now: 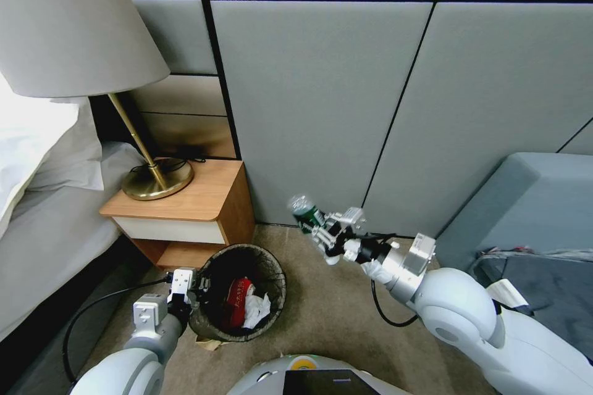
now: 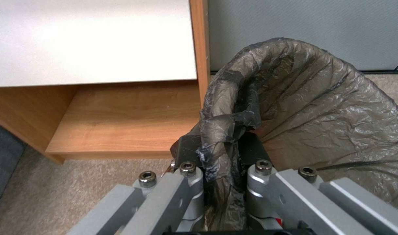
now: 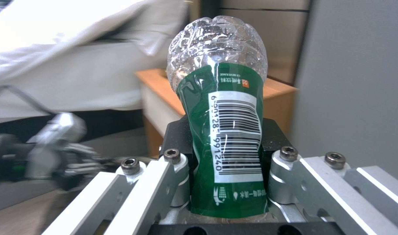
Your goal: Pick up the trash bin, then pick up the garbage from the floor and place it into the trash bin.
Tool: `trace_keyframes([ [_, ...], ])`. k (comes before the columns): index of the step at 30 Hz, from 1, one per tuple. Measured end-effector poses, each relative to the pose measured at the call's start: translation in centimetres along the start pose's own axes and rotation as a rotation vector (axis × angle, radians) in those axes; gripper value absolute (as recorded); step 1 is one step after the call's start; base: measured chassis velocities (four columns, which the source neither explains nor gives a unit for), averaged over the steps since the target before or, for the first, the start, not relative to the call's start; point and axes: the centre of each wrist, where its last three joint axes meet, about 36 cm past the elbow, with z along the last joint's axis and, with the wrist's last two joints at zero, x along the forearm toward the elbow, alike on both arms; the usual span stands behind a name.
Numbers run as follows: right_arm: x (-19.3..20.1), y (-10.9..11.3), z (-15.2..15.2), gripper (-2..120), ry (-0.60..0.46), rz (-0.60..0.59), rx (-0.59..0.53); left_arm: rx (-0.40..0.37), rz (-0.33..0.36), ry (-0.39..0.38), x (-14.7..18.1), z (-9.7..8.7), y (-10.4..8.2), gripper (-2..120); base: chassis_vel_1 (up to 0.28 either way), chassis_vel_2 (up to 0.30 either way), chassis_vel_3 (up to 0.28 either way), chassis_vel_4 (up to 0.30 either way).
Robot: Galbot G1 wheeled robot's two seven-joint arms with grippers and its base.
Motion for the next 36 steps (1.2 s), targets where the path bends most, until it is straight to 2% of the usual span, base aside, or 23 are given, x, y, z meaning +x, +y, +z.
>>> trace_keyframes([
  [4, -0.2, 0.0, -0.1, 19, -0.001, -0.03, 0.001, -0.001, -0.001, 0.003, 0.0, 0.0, 0.0, 6, 0.0, 0.0, 0.0, 0.0],
  [7, -1.5, 0.9, -0.3, 19, -0.012, -0.154, -0.007, -0.003, 0.002, 0.008, 0.1, 0.1, 0.0, 6, 0.0, 0.0, 0.0, 0.0],
  [14, -3.7, 2.1, -0.6, 19, -0.034, -0.277, 0.001, -0.002, 0.001, 0.018, 0.1, 0.3, -0.1, 6, 0.0, 0.0, 0.0, 0.0],
  [23, -6.6, 2.6, -0.7, 19, -0.035, -0.353, 0.003, -0.006, -0.004, 0.019, 0.2, 0.3, -0.1, 6, 0.0, 0.0, 0.0, 0.0],
  [36, -9.0, 3.8, 0.5, 19, 0.035, -0.424, -0.04, 0.001, 0.0, 0.013, 0.1, 0.2, -0.1, 6, 0.0, 0.0, 0.0, 0.0],
])
